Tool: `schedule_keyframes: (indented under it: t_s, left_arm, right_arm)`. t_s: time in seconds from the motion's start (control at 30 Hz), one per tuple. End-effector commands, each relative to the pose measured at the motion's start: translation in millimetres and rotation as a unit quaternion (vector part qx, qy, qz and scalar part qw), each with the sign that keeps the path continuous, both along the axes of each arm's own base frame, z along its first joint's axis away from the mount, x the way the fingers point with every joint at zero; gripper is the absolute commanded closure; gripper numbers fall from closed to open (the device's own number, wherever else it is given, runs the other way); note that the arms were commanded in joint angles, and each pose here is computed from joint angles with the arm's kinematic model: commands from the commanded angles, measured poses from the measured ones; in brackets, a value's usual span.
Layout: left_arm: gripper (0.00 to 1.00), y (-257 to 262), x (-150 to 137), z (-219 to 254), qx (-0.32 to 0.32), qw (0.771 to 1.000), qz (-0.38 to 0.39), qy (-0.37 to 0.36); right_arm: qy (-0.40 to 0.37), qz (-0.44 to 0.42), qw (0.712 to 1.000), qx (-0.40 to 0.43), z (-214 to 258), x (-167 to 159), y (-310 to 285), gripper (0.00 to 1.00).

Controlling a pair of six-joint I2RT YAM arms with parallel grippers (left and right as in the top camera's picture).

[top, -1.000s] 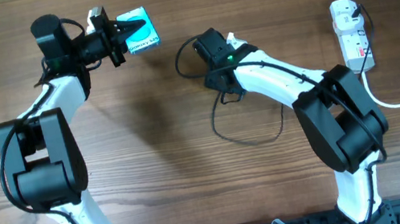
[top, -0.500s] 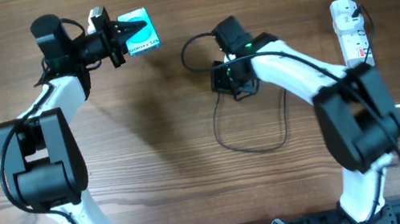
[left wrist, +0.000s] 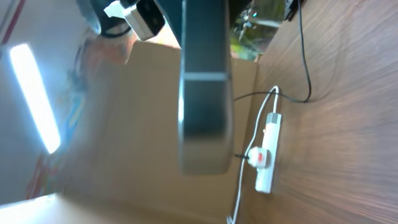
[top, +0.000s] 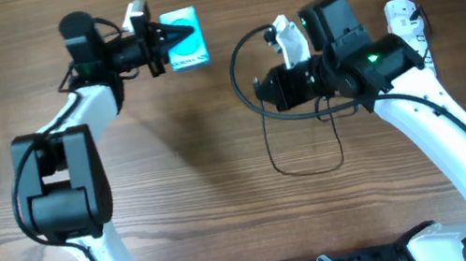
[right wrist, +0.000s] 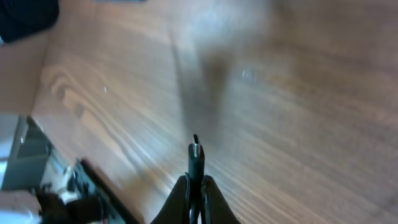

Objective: Plug charger to phone and switch on socket
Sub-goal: 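Lift the cable's USB plug with the right gripper toward the phone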

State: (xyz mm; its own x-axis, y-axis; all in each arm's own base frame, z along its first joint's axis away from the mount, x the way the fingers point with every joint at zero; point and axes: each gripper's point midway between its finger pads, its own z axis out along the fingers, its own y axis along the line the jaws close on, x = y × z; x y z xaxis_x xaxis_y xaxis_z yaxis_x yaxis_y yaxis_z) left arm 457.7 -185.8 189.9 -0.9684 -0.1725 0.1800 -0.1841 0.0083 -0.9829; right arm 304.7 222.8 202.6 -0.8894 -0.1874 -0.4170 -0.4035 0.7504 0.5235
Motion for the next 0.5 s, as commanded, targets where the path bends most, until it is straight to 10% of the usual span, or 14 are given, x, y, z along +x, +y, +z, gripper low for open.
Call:
schedule_keyframes:
  t_s: [0.0,0.47]
  left_arm:
    - [0.96,-20,-5,9,0.000,0.999,-0.024,-0.041]
    - [0.96,-48,-14,12,0.006,0.993,-0.044,-0.112]
  right_arm:
    - [0.005,0.044,0.999,-0.001,-13,-13,-1,0.96]
    - [0.012,0.134,0.980,0.146,-12,-37,35,0.96]
